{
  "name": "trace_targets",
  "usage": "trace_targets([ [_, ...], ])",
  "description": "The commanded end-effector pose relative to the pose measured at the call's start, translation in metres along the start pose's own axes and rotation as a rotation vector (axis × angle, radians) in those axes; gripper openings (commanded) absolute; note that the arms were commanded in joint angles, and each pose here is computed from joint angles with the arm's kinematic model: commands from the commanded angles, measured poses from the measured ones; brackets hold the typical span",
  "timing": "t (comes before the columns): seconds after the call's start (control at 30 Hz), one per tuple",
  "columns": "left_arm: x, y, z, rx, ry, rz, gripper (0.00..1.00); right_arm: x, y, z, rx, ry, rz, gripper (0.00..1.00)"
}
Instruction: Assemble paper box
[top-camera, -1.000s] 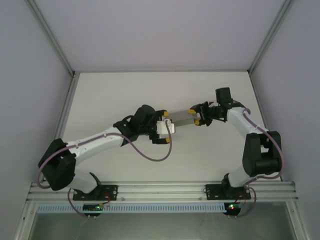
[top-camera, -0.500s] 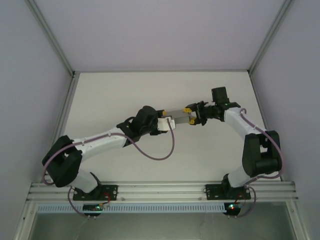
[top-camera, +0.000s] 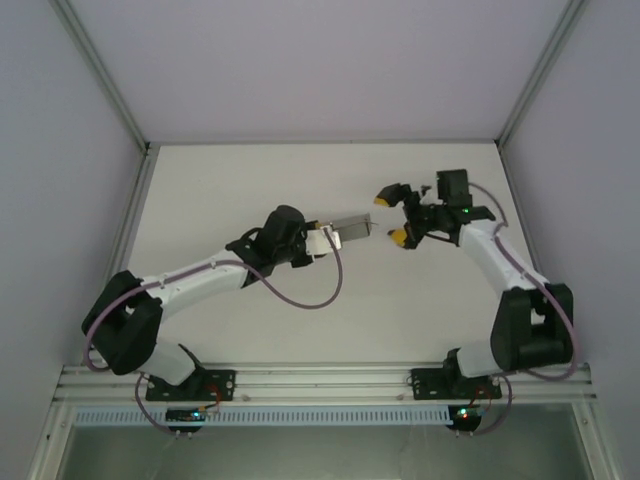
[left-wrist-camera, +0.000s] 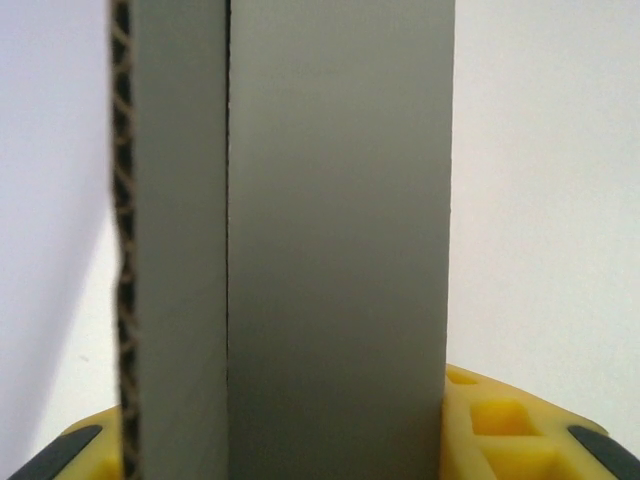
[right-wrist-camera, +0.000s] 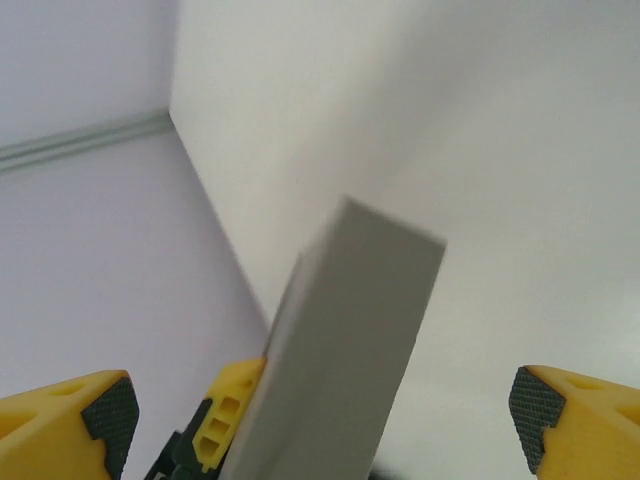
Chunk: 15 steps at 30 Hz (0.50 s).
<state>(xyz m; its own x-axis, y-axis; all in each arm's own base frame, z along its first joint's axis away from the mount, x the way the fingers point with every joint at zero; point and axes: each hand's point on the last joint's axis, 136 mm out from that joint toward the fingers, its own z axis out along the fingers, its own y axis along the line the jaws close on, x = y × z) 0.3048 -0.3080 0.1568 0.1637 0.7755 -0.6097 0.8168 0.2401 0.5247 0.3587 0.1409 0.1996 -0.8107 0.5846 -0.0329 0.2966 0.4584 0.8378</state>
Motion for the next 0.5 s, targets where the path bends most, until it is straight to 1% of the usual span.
trace_targets([
  [0.0, -0.004, -0.012, -0.016, 0.183, 0.015, -0.082, 0.22, -0.044, 0.017, -0.038, 0.023, -0.289, -0.371, 0.98],
  [0.07, 0.007, -0.029, -0.024, 0.346, 0.06, -0.104, 0.23, -0.041, 0.035, -0.048, -0.022, -0.308, -0.599, 0.98],
  [0.1, 0.011, -0.035, -0.027, 0.411, 0.079, -0.116, 0.22, -0.037, 0.04, -0.05, -0.018, -0.299, -0.702, 0.98],
  [0.17, 0.02, -0.041, -0.03, 0.505, 0.126, -0.172, 0.17, -0.019, 0.042, -0.045, 0.023, -0.232, -0.871, 0.98],
  [0.2, 0.023, -0.042, -0.029, 0.539, 0.145, -0.206, 0.16, -0.002, 0.046, -0.039, 0.005, -0.171, -0.984, 0.98],
  [0.23, 0.025, -0.041, -0.028, 0.565, 0.155, -0.242, 0.16, 0.017, 0.045, -0.032, 0.0, -0.104, -1.092, 0.98],
  [0.33, 0.031, -0.038, -0.021, 0.623, 0.211, -0.308, 0.17, 0.046, 0.039, -0.013, 0.047, -0.018, -1.315, 0.98],
  [0.4, 0.034, -0.039, -0.019, 0.65, 0.251, -0.311, 0.17, 0.057, 0.037, -0.003, 0.033, 0.028, -1.414, 0.98],
  [0.47, 0.038, -0.039, -0.015, 0.655, 0.276, -0.31, 0.18, 0.064, 0.036, 0.004, 0.015, 0.071, -1.453, 0.98],
])
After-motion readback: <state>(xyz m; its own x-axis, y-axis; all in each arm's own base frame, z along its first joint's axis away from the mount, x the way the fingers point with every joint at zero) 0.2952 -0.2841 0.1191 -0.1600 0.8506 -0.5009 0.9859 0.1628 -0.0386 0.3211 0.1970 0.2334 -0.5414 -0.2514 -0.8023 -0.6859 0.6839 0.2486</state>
